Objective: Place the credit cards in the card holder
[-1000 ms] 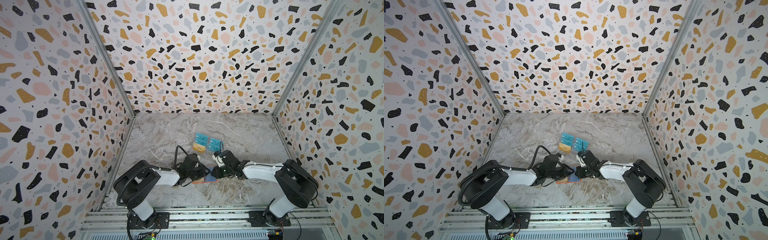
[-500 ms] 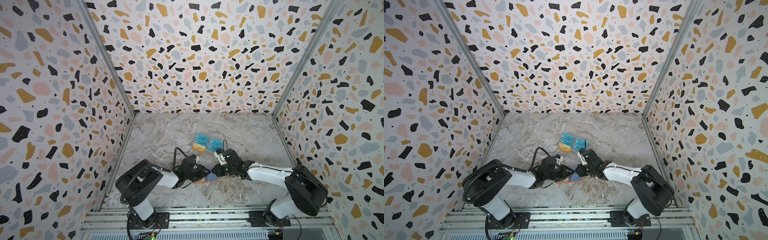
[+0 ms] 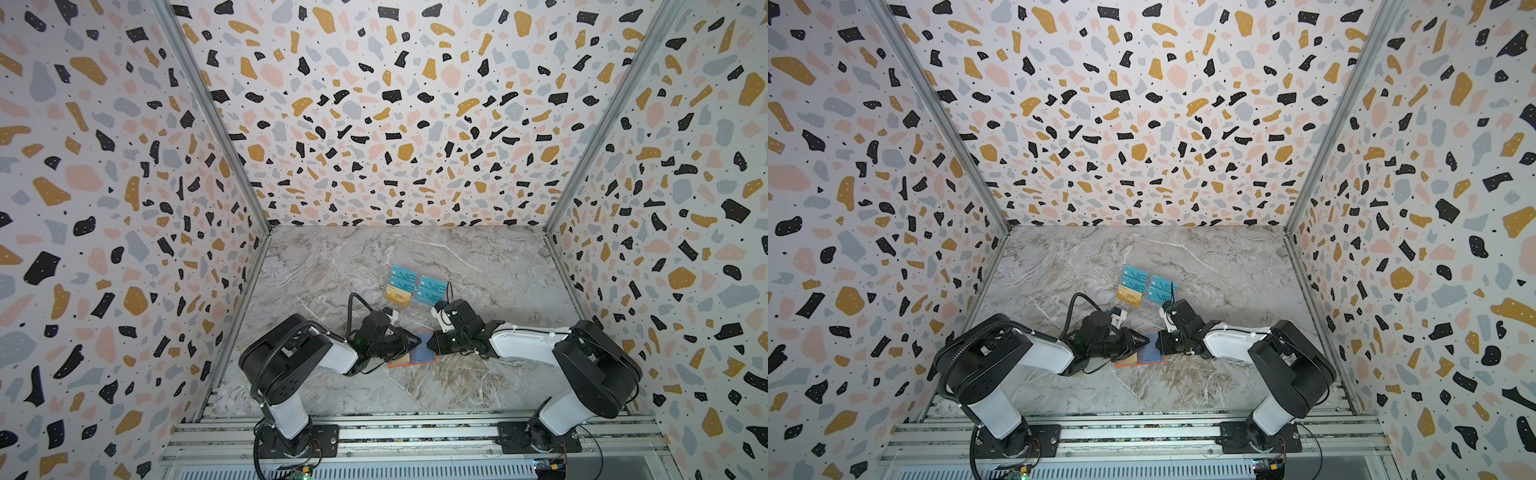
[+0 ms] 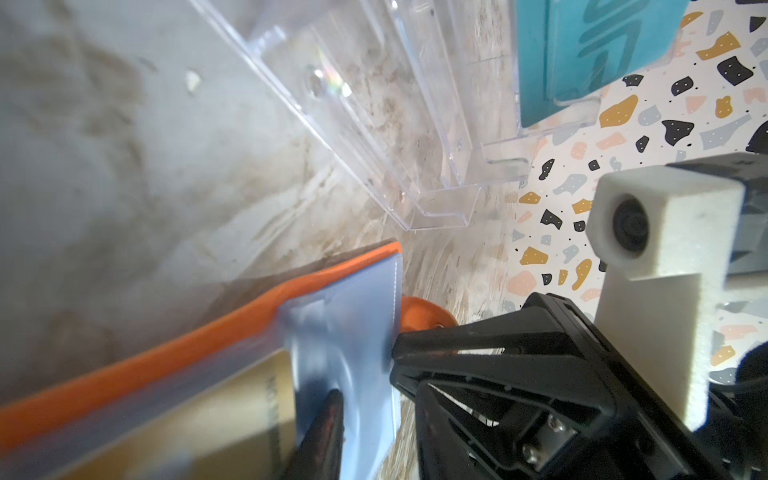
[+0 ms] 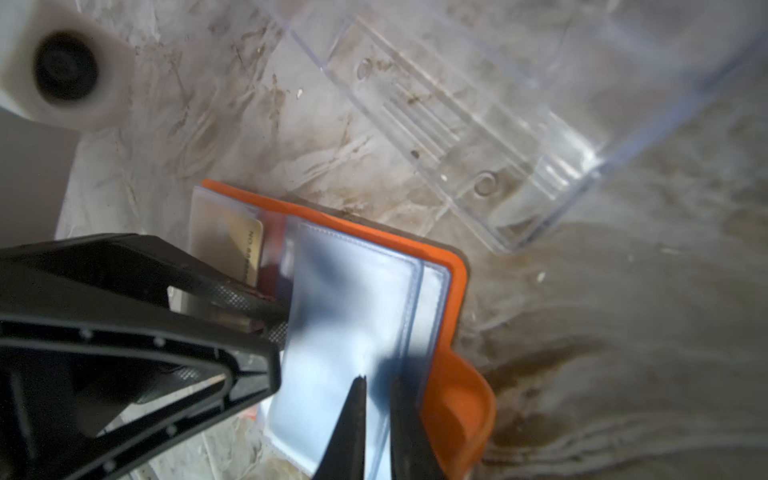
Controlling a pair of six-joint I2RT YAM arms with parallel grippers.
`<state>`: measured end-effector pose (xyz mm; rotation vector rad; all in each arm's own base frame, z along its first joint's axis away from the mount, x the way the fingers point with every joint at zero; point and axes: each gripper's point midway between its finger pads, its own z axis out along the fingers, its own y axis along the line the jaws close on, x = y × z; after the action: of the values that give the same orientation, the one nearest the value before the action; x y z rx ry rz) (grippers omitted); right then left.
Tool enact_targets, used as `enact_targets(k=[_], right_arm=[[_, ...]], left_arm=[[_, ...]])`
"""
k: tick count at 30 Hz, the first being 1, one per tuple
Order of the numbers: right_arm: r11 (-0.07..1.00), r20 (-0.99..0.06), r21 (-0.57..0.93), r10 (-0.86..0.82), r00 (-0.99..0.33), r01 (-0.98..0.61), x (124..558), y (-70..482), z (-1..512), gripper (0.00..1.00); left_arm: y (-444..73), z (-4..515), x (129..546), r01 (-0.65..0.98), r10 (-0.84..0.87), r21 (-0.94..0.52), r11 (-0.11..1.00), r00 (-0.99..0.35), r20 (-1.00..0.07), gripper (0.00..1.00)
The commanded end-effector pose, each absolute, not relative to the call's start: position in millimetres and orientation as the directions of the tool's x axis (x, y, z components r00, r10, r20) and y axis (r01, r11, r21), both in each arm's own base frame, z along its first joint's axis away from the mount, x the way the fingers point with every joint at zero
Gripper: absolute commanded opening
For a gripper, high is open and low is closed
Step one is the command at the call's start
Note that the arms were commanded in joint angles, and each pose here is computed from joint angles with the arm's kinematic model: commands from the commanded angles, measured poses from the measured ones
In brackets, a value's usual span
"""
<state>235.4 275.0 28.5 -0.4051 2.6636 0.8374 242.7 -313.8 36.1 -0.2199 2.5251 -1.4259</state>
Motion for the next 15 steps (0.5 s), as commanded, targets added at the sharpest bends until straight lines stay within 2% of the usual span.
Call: enact_targets(k=[1,11,15], right_arm=[[0.797,-0.344,0.49,-0.196,-0.918,-0.353,229,272,18,0.15],[0.791,-0.346,0.499,-0.192,-0.918,-0.354,228,273,21,0.15],[0.79,-0.365,0.499,-0.181,-0.913,-0.356,230,272,29,0.15]], left_arm=[[-324,49,249,0.037,-0.221,-0.881,0.472,-0.962,-0.159,0.32],[-328,42,254,0.05,-0.205,-0.879,0.475,-0.965,-0.165,0.32],[-326,41,253,0.036,-0.213,-0.879,0.476,-0.965,-0.156,0.3]])
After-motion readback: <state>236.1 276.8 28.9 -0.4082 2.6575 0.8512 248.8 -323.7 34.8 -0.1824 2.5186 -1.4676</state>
